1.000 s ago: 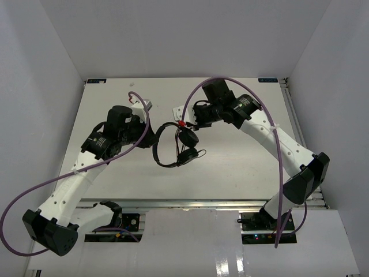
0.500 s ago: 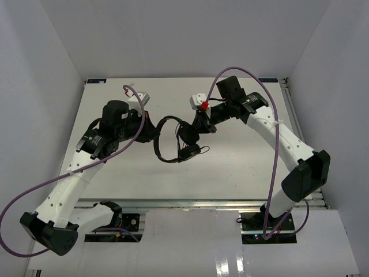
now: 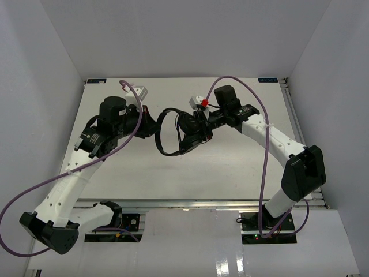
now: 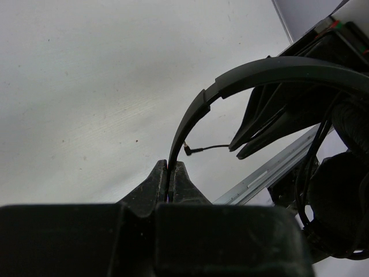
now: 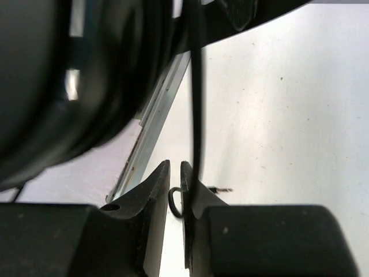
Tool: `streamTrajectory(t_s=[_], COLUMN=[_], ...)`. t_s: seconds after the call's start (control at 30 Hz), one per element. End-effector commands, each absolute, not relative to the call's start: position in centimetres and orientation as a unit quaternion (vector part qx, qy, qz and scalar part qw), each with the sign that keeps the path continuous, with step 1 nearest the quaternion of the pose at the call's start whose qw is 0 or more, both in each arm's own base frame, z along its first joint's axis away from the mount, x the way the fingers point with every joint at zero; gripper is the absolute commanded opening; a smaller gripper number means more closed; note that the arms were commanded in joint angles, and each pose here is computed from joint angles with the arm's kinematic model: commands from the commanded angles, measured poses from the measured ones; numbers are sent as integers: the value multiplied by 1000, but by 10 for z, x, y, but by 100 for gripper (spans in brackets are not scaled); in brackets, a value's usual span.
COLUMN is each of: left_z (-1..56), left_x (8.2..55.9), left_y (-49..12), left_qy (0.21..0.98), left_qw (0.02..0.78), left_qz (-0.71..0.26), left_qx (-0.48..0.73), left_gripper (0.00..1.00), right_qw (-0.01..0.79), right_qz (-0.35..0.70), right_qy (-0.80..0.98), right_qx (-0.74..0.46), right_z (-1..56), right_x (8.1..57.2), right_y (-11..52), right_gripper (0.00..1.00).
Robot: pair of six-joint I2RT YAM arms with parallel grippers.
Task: Wrap the headphones
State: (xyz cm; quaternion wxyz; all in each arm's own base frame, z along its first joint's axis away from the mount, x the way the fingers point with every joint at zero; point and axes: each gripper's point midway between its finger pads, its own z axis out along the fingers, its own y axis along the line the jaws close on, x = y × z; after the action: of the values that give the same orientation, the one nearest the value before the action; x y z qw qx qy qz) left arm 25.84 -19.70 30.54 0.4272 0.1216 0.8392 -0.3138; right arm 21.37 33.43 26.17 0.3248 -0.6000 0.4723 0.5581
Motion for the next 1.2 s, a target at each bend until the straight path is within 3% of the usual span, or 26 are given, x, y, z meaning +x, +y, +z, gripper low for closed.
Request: streamTrajectory(t_s=[0.0, 0.2, 0.4, 0.63, 1.17], left_z=[346, 359, 374, 369, 330], left_x=[261, 263, 268, 271, 278], left_y=[-203, -201, -193, -181, -155], left_qy=[804, 795, 776, 765, 742], left_qw=[469, 486, 522, 545, 554], left_qz=[-344, -347, -347, -343, -353], left_qx=[122, 111, 73, 21, -133], left_gripper=[0, 0, 0, 0, 0], right_qw=[351, 357, 347, 339, 325], right_qz=[575, 590, 613, 628, 647], right_qy=[438, 436, 449, 471, 512], right_qx=[-596, -578, -549, -519, -462], right_z=[286, 288, 286, 278, 260], right_x=[212, 210, 205, 202, 202], right_y=[339, 340, 340, 338, 338], right_gripper=[20, 14, 16, 17, 8])
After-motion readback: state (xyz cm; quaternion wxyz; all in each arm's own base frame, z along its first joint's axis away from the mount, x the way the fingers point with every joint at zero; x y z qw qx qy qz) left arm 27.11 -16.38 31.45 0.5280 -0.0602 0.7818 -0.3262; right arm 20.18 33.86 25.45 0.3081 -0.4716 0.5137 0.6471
